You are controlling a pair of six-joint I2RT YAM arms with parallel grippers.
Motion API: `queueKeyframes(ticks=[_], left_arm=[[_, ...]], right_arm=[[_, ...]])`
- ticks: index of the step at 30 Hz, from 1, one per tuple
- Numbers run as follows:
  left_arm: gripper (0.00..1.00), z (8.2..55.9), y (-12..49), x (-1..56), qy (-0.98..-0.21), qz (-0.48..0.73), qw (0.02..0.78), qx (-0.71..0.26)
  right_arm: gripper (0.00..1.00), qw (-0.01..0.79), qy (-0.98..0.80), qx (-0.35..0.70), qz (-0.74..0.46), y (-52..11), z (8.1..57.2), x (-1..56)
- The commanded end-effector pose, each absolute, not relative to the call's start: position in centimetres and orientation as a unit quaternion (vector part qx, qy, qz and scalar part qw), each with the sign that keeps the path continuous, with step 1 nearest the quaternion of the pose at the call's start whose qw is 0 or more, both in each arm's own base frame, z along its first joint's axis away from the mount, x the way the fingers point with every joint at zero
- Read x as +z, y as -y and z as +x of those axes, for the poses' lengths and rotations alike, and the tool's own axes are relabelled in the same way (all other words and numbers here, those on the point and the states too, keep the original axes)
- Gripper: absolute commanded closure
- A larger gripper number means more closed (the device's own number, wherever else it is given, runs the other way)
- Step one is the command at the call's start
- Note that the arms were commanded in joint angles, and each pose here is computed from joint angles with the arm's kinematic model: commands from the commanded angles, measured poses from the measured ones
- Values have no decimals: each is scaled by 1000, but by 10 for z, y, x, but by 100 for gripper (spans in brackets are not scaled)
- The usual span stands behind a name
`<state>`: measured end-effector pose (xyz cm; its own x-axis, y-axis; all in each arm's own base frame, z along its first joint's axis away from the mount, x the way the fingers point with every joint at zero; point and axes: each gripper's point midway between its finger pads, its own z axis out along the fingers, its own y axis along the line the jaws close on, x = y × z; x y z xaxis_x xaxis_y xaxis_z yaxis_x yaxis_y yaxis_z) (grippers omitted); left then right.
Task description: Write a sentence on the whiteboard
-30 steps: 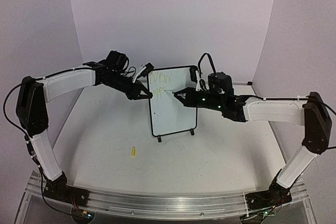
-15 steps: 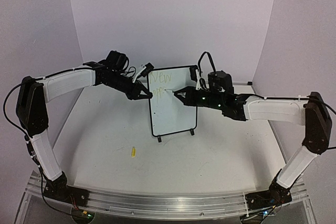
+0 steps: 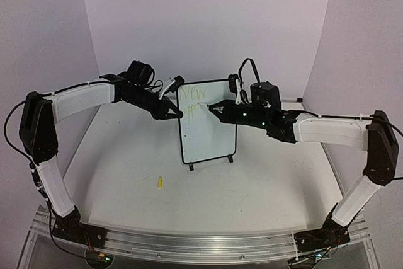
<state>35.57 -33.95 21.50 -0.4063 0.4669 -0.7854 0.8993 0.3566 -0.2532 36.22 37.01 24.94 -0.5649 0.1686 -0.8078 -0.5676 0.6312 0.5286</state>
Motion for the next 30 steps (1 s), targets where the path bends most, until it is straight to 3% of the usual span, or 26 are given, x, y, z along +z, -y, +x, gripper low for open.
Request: queueKeyframes(ticks=[1,30], left_arm=[[100,349,326,205,-782,452,294,-313],[100,349,325,206,-783,452,296,-309]], right_arm=[[100,482,-761,417,-124,-369,369,279],[100,440,-741,469,-193,-340,322,282]])
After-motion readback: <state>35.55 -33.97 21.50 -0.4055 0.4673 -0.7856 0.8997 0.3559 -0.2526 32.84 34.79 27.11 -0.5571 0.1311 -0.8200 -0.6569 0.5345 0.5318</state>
